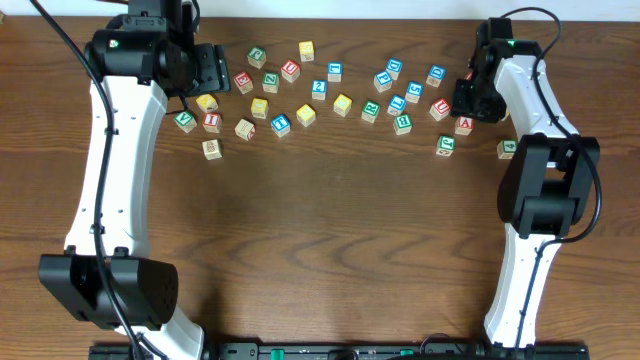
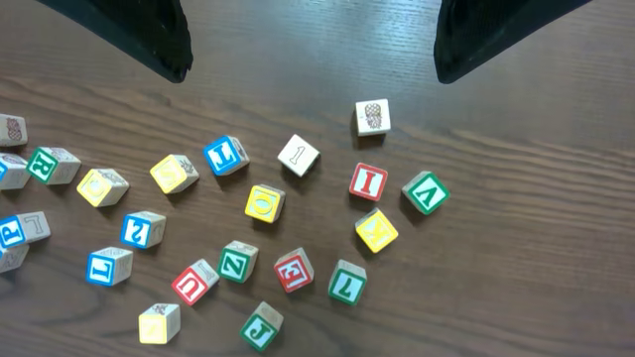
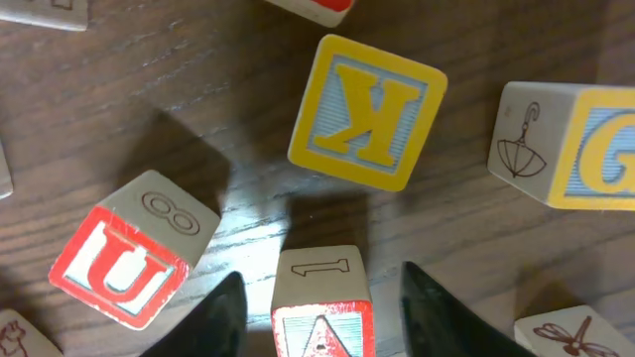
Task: Spell out AI2
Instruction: 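Lower the right gripper onto the red A block and grasp it, then carry the red A block toward the table center and lower it, then open the right gripper, release the A block, and lift away, then lower the left gripper onto the red I block and grasp it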
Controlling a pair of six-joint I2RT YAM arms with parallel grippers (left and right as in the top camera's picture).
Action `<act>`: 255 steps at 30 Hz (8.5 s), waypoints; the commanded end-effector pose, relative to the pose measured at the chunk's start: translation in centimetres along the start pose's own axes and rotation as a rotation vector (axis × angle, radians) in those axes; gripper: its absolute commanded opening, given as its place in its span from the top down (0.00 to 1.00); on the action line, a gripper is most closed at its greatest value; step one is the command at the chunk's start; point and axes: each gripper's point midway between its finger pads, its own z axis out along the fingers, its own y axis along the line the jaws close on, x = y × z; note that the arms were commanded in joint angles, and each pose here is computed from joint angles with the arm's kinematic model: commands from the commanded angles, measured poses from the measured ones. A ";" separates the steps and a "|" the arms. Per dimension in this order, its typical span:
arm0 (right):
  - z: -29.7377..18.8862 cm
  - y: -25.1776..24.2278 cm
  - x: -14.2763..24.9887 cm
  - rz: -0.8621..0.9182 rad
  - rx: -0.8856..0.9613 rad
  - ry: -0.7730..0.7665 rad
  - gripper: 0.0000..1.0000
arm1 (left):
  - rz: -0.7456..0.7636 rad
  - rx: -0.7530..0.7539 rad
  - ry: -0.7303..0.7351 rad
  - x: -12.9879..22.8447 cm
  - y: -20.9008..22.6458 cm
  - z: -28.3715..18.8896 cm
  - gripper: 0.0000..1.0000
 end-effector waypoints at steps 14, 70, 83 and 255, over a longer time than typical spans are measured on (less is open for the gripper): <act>0.9 -0.5 1.1 -0.033 0.012 0.039 0.58 | -0.015 -0.001 0.013 0.2 0.1 0.0 0.23; -11.7 16.6 9.7 -0.444 -0.377 0.067 0.84 | -0.069 -0.128 -0.017 -0.7 4.4 -0.2 0.23; -12.0 22.9 16.0 -0.414 -0.200 0.068 0.83 | -0.179 -0.196 -0.031 -1.1 10.1 -0.8 0.23; -17.3 22.6 5.0 -0.332 -0.245 -0.173 0.28 | 0.105 -0.055 0.245 3.3 4.2 15.4 0.32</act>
